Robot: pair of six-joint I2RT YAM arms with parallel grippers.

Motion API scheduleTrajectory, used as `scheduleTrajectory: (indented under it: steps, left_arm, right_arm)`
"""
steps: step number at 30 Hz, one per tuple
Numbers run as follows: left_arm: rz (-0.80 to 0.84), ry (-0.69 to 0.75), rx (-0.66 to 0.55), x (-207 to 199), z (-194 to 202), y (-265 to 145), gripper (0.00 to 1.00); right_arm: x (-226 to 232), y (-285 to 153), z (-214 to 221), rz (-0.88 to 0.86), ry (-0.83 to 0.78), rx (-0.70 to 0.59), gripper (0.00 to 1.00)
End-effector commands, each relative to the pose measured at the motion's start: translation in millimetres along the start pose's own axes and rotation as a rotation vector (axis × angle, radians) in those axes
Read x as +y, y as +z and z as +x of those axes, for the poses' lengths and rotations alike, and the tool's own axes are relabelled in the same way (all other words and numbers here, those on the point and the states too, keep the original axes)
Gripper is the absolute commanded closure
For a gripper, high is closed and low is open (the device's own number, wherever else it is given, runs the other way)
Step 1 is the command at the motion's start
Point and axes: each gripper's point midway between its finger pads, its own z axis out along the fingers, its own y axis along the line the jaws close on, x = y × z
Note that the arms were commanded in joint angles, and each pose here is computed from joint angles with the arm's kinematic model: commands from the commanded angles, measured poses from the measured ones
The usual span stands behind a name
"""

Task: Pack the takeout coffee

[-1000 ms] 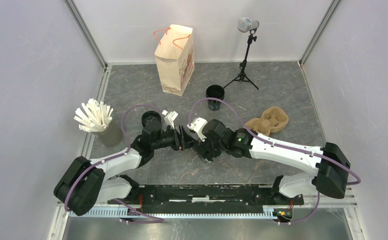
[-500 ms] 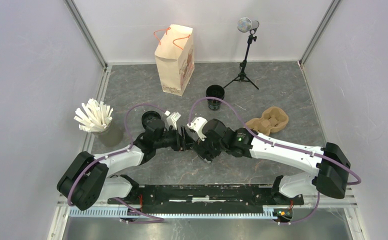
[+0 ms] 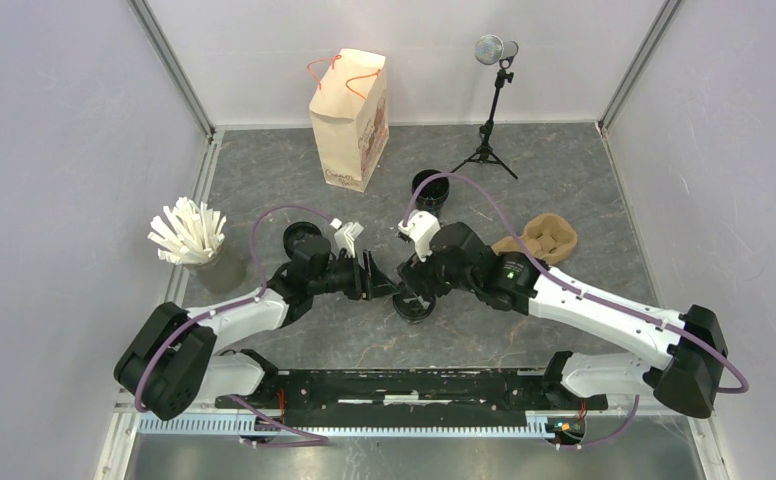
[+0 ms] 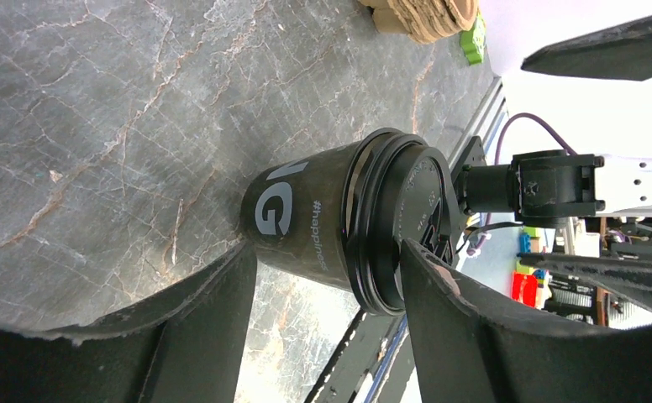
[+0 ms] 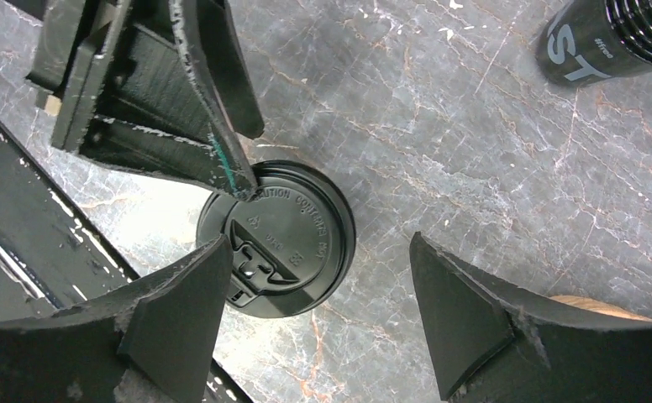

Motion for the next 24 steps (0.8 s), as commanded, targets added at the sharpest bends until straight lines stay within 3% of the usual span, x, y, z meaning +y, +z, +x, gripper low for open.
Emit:
scheduleTrajectory:
  steps: [1,14,24]
  left_arm:
    - [0.004,0.083,-0.016,-5.7,-13.7,4.1,0.32]
    - [-0.047,0.127,0.005,-2.7,-28.7,11.9,0.36]
    - [-0.107,0.166,-0.005,-5.1,-32.9,-4.8,0.21]
  right_arm:
    - [-5.6,5.3,-1.9,-0.025,0.005,-0.036,0.17]
    - [-14.6,16.3,4.0,-0.116,0.056,-0.049,0.32]
    - [-19.1,24.1,12.3,-0.148,0.09,-0.057,0.41]
